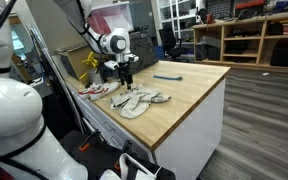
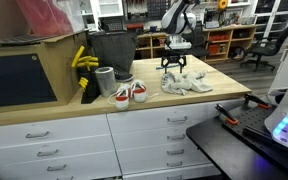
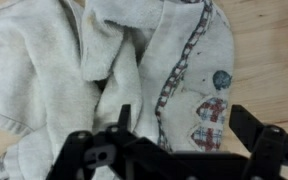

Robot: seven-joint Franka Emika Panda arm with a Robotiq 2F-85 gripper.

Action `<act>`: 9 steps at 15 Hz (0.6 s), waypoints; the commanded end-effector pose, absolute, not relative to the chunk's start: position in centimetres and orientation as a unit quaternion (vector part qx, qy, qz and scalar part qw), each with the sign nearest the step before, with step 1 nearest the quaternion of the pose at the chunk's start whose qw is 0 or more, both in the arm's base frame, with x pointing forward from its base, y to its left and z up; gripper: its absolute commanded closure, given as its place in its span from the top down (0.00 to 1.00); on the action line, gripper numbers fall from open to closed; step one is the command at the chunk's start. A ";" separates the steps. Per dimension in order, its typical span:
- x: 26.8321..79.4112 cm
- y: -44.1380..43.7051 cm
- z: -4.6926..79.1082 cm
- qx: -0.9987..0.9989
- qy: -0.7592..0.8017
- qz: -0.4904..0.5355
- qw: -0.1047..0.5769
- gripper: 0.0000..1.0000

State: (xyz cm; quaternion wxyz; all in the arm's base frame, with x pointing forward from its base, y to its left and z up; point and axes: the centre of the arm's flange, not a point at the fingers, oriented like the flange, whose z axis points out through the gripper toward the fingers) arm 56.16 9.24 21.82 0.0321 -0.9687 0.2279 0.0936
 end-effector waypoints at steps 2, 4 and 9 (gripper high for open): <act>56.2 9.3 22.0 -0.968 0.232 0.088 0.035 1.00; 56.3 9.1 21.7 -0.965 0.245 0.080 0.041 1.00; 56.7 8.3 20.2 -0.964 0.262 0.019 0.052 1.00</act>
